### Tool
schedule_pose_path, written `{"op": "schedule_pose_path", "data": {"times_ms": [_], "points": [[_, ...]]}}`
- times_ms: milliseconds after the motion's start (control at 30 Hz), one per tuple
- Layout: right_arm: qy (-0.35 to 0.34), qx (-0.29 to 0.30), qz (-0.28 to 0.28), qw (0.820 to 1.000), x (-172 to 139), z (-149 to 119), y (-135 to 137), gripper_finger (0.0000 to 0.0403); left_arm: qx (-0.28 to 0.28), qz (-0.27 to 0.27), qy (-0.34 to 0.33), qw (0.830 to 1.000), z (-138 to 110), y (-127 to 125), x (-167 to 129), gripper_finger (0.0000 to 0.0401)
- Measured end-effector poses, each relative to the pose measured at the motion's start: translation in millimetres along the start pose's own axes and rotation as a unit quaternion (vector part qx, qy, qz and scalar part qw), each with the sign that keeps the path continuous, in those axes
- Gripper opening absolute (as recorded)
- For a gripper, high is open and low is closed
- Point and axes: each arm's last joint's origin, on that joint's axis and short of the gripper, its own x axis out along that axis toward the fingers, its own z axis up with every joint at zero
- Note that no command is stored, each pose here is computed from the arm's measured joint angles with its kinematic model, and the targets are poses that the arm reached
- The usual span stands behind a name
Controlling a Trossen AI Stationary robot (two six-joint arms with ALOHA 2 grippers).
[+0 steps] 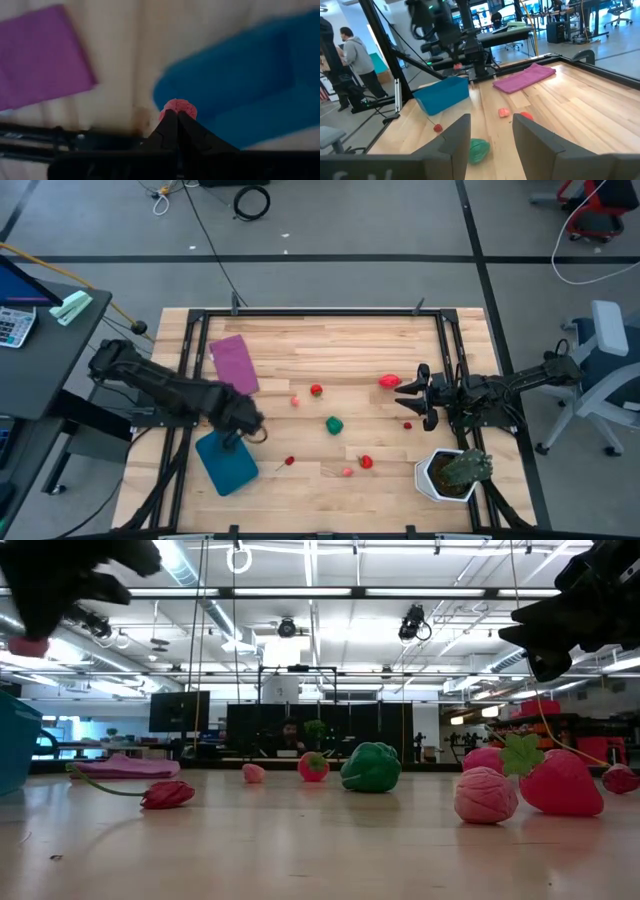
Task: Pick and placing Produce into tupperware
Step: Put the peach into the blue bin, then put the dragon fruit into the blue bin
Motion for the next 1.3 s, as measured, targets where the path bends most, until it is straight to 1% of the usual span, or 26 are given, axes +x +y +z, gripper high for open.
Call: {"op": "schedule_pose_path", "data": {"times_ms": [67,167,233,300,467,600,767,900,1100,1200,1300], "points": [[0.002,0.0,0.0,1.0,0.1,-0.4,0.0,0.0155,0.024,-0.026,-0.012,0.999,-2.4,-13.9,7.4,0.0001],[0.002,0.0,-0.001,1.0,0.1,-0.4,-0.1,0.0155,0.041,-0.069,-0.06,0.995,-0.3,-33.4,19.6,0.0001],[0.002,0.0,-0.001,1.0,0.1,-0.4,-0.1,0.0155,0.044,-0.084,-0.079,0.992,-1.1,-41.8,27.8,0.0002],[0.002,0.0,0.0,1.0,0.1,-0.4,-0.1,0.0155,0.039,-0.086,-0.078,0.992,-4.2,-45.0,35.4,0.0002],[0.0,0.003,0.0,1.0,0.1,0.0,0.1,0.0155,0.004,-0.057,-0.034,0.998,-15.9,-37.5,61.7,0.001],[0.0,0.034,0.0,0.999,0.1,0.0,0.1,0.0155,-0.011,-0.037,-0.005,0.999,-22.8,-26.3,83.4,0.0027],[0.0,0.025,0.0,1.0,0.1,0.0,0.0,0.0155,-0.045,-0.027,0.006,0.999,-23.3,-12.8,99.1,0.0054],[0.0,0.009,0.0,1.0,0.1,0.0,0.1,0.0155,-0.057,-0.037,-0.007,0.998,-19.6,-10.6,101.9,0.0081],[0.0,-0.005,0.0,1.0,0.1,0.1,0.0,0.0155,-0.055,-0.058,-0.035,0.996,-14.1,-14.5,101.3,0.0139],[-0.002,-0.006,0.0,1.0,0.1,0.4,0.1,0.0155,-0.056,-0.052,-0.027,0.997,-14.8,-13.8,99.3,0.0162],[-0.019,-0.002,-0.004,1.0,0.0,3.5,0.5,0.0155,-0.064,-0.046,-0.017,0.997,-12.6,-13.1,89.0,0.0173]]}}
